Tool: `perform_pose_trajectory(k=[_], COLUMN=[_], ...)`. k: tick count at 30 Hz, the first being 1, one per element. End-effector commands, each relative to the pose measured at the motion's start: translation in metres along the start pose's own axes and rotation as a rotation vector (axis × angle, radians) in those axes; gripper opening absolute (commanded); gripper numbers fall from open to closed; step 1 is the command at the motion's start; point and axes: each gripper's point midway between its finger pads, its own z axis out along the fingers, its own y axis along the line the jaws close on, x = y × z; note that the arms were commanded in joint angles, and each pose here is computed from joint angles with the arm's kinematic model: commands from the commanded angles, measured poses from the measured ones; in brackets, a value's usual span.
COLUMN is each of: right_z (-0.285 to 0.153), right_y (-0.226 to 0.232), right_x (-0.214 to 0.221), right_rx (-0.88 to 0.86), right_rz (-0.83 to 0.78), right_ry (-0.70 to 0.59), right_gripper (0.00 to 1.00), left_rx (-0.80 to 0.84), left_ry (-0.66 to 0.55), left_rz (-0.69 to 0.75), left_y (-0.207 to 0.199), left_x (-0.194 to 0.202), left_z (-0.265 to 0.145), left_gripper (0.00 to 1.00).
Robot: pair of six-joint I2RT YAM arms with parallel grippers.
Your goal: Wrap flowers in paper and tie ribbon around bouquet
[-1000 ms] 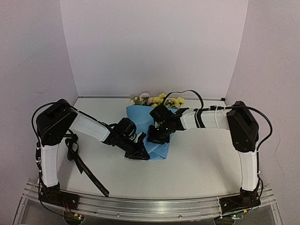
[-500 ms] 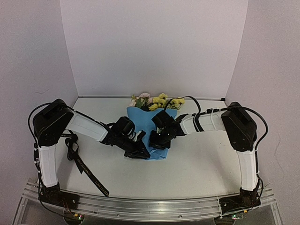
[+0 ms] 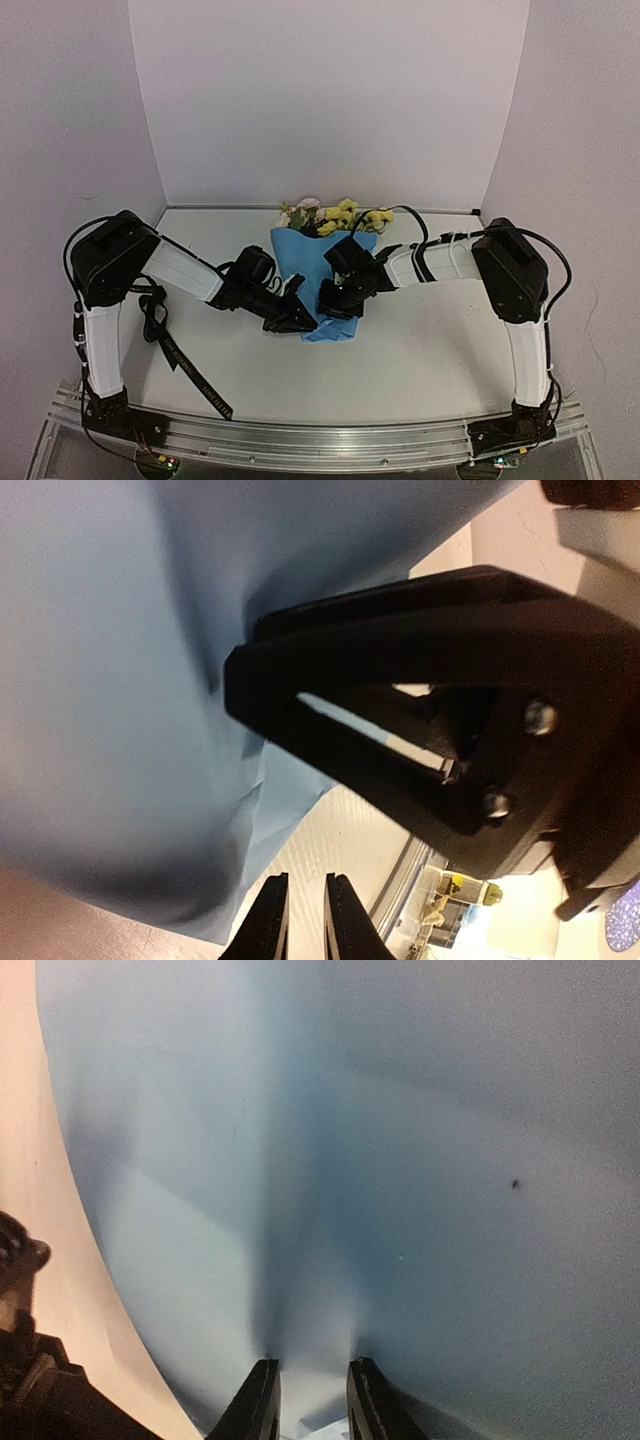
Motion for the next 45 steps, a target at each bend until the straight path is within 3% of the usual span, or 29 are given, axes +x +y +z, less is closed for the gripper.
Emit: perform_pose_trajectory(k=[1, 12, 26, 45], right_z=[-0.007, -0.034, -0.002, 0.005], right_y=[-0.024, 0.011, -0.023, -0.042], right_x=[0.003, 0.000, 0.037, 0.051], right_rx=[0.091, 0.005, 0.056, 0.100], right_rz=[0.007, -0.029, 0.027, 0.028], right_ry=[0.000, -0.026, 0.071, 0.104], right_gripper=[0.26, 0.29, 0.24, 0.23], left_rx=[0.048, -0.040, -0.033, 0.011], left_ry=[0.029, 0.065, 0.039, -0.075], left_rz=[-0.005, -0.054, -0.087, -0.142], left_y=[0.001, 0.032, 0.031, 0.048], left_x=[0.005, 0.007, 0.000, -0.055], left_z=[0.003, 0.017, 0.014, -0.010], left_gripper=[0.14, 0.14, 0.14, 0.16])
